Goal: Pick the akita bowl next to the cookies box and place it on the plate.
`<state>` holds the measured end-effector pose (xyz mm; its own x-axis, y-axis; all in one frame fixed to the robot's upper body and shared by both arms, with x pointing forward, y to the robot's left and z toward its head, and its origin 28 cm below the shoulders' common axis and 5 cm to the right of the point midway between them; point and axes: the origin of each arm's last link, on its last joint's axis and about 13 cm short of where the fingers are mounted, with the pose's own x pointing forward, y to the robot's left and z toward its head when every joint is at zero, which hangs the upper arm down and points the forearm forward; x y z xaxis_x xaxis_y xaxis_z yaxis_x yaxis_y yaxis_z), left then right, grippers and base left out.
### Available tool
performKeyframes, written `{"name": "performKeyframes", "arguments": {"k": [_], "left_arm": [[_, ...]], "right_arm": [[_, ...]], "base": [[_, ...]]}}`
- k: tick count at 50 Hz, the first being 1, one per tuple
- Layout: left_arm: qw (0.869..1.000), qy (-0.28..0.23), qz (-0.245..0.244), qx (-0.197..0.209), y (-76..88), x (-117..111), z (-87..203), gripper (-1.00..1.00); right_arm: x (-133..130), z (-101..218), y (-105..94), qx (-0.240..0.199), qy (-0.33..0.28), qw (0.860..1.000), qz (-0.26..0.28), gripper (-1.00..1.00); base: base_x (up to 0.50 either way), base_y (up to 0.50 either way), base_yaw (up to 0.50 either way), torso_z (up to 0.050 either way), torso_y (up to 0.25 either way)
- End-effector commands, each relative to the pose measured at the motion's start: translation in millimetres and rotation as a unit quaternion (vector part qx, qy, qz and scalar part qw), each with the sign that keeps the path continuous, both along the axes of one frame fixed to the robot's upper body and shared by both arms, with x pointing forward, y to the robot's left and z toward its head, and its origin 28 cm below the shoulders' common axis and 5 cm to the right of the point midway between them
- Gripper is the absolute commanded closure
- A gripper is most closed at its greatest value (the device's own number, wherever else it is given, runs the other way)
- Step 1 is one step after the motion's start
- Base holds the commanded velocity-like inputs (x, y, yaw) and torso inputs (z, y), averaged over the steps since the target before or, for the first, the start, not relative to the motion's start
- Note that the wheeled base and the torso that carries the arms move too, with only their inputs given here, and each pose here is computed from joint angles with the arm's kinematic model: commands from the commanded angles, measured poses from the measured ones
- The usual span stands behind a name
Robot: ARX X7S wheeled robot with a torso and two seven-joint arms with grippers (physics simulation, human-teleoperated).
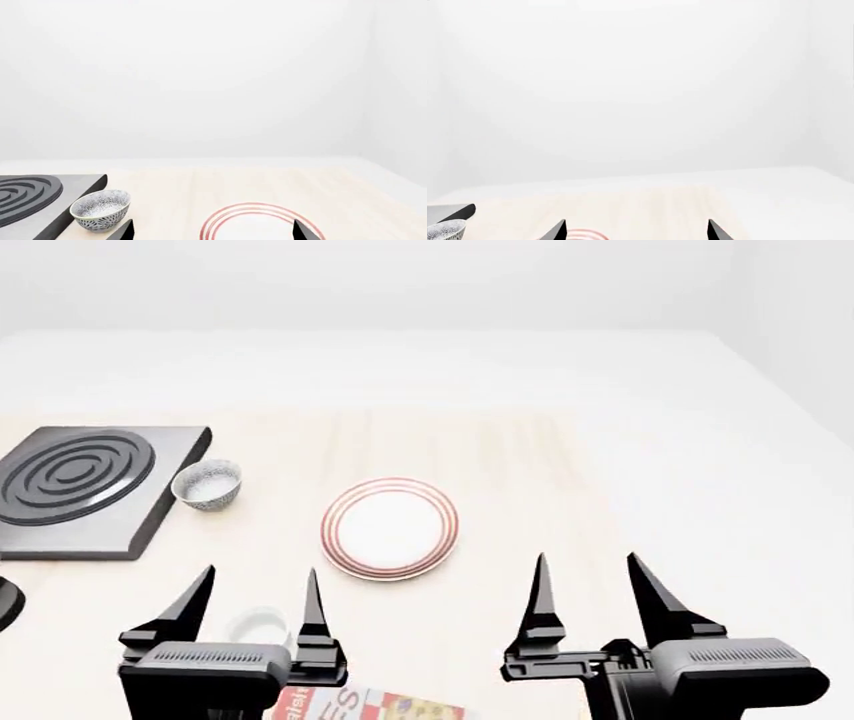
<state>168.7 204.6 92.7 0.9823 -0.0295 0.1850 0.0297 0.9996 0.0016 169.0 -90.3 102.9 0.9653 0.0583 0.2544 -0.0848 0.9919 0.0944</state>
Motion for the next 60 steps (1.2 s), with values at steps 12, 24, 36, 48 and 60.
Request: {"name": "performKeyframes", "arguments": {"k": [12,24,36,48,60], "left_arm": [[1.0,0.0,0.0,0.0,0.0,0,0,-1.0],[1.0,0.0,0.0,0.0,0.3,0,-1,-1.0],[1.0,-0.001,0.0,0.0,0.0,-1,1,-1.0],[1.0,0.0,0.002,0.002,0.6,-1,1,-1.0],[1.0,-0.001,0.003,0.005,0.5,-1,2,-1.0]], "right_arm": [[0,-1,-0.3,0.005,0.002,1.0,0.002,-1.0],[0,-1,-0.4,0.005,0.002,1.0,0.002,-1.0],[-2,-2,0.9,0.005,0.004,1.0,0.003,-1.0],[-10,38,-16.6,-0.002,0.004,1.0,0.011,-1.0],[-37,91,-65.7,-0.084,0.123,0.989,0.006,-1.0]], "base": [[0.0,-0.04,0.0,0.0,0.0],[0.0,0.0,0.0,0.0,0.0],[0.0,-0.17,0.0,0.0,0.0],[0.0,0.0,0.0,0.0,0.0],[0.0,0.0,0.0,0.0,0.0]]}}
